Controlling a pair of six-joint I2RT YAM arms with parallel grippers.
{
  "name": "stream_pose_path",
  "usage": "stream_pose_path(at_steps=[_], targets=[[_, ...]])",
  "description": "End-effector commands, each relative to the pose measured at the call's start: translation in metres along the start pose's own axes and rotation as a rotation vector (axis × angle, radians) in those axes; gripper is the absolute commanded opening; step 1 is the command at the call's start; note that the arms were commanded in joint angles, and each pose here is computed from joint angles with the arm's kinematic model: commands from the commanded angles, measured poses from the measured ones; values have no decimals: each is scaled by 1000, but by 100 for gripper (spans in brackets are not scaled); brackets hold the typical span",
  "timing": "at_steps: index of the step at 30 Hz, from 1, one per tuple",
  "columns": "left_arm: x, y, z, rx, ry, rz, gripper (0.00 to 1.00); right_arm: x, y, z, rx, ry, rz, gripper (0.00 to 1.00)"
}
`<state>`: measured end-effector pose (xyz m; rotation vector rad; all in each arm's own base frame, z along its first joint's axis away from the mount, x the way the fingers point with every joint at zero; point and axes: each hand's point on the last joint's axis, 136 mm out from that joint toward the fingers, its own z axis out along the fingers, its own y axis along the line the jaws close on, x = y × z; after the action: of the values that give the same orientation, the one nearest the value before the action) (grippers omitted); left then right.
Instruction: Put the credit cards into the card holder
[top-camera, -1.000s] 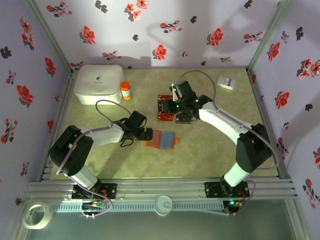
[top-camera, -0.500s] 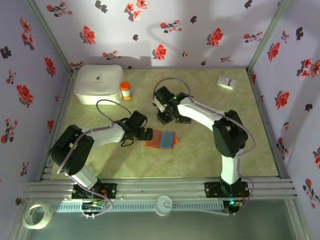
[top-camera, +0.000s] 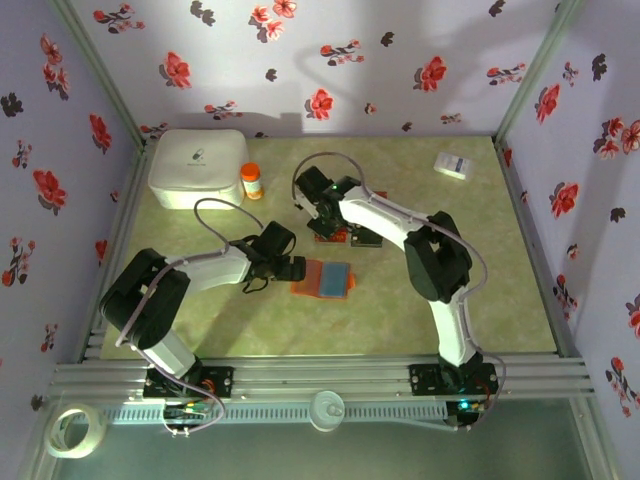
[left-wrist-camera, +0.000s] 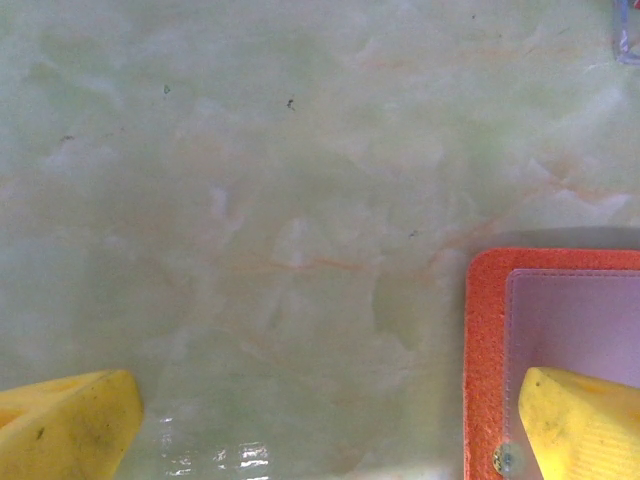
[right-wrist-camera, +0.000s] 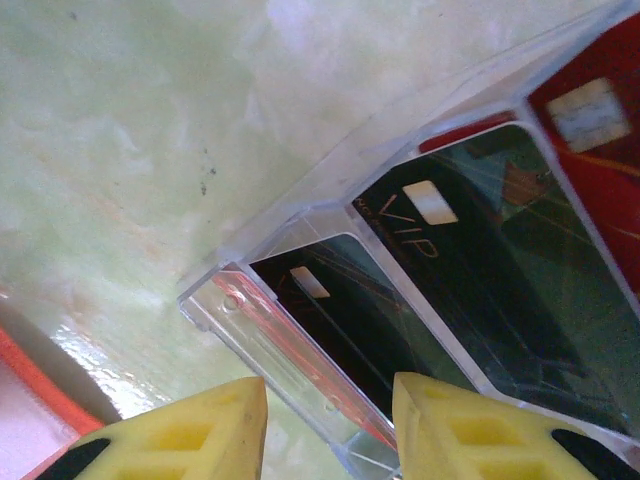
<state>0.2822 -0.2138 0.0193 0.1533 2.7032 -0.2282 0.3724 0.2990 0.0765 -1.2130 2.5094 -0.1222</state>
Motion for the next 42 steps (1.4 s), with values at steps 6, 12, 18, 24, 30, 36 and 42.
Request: stream_pose_path(at_steps=[6, 12, 18, 24, 30, 36, 42], targets=[[47, 22, 21, -66, 162, 14, 100, 11, -5, 13, 37, 82, -66, 36], [47, 21, 22, -64, 161, 9, 100, 14, -4, 15, 34, 97, -75, 26], [48, 19, 21, -62, 162, 11, 100, 18, -10, 15, 50, 107, -82, 15], [49, 19, 21, -61, 162, 13, 100, 22, -19, 13, 66, 112, -68, 10], [49, 19, 21, -61, 162, 12, 100, 19, -22, 6, 63, 92, -62, 9], [50, 20, 20, -63, 163, 15, 100, 4, -22, -15, 41, 25, -58, 1], [50, 20, 19, -63, 160, 11, 100, -16, -16, -53, -12, -97, -19, 0]])
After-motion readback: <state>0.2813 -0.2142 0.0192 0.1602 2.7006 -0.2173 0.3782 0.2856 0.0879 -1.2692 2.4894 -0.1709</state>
